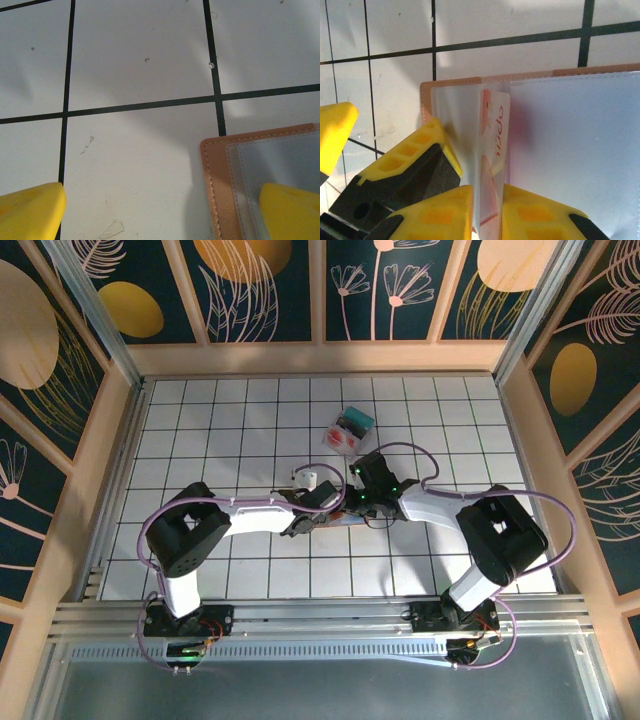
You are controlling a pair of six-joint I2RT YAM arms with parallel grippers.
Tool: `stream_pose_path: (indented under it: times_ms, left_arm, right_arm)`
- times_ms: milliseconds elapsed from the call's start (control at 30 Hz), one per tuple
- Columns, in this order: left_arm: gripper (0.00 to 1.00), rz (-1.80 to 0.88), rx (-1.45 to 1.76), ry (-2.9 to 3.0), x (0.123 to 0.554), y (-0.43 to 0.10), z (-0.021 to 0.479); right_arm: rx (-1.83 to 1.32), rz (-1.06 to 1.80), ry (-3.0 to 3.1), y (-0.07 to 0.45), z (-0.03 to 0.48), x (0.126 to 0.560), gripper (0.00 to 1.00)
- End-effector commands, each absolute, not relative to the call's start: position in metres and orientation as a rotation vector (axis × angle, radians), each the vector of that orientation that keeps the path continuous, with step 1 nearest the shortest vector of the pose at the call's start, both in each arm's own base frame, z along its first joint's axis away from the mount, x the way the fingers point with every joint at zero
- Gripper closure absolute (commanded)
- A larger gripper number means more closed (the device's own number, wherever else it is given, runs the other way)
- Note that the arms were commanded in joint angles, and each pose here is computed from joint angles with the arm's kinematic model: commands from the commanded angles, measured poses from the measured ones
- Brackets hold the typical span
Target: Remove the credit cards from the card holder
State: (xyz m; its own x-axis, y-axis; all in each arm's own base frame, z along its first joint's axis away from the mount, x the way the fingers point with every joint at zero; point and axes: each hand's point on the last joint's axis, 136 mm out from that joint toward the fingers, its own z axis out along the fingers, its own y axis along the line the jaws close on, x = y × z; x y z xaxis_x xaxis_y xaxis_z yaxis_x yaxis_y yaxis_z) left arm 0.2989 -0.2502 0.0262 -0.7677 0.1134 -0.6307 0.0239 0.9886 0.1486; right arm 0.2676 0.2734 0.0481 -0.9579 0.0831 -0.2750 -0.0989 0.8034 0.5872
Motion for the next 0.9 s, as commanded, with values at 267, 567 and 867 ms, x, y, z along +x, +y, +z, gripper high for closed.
stream_pose_path:
  times_ms: [267, 567, 867]
  left_arm:
    - [0.01, 0.237, 0.090, 2.464, 0.293, -0.238, 0.013]
    - [0.01, 0.210, 0.087, 2.474, 0.293, -0.243, 0.011]
    - [0.01, 0.191, 0.075, 2.476, 0.292, -0.244, 0.012]
  right_arm:
    - [-0.018, 0.733, 2.699, 0.264, 0.049, 0.278, 0.81]
    - [-0.057, 0.768, 2.690, 0.281, 0.053, 0.278, 0.84]
    - [-0.065, 0.739, 2.691, 0.283, 0.050, 0.280, 0.90]
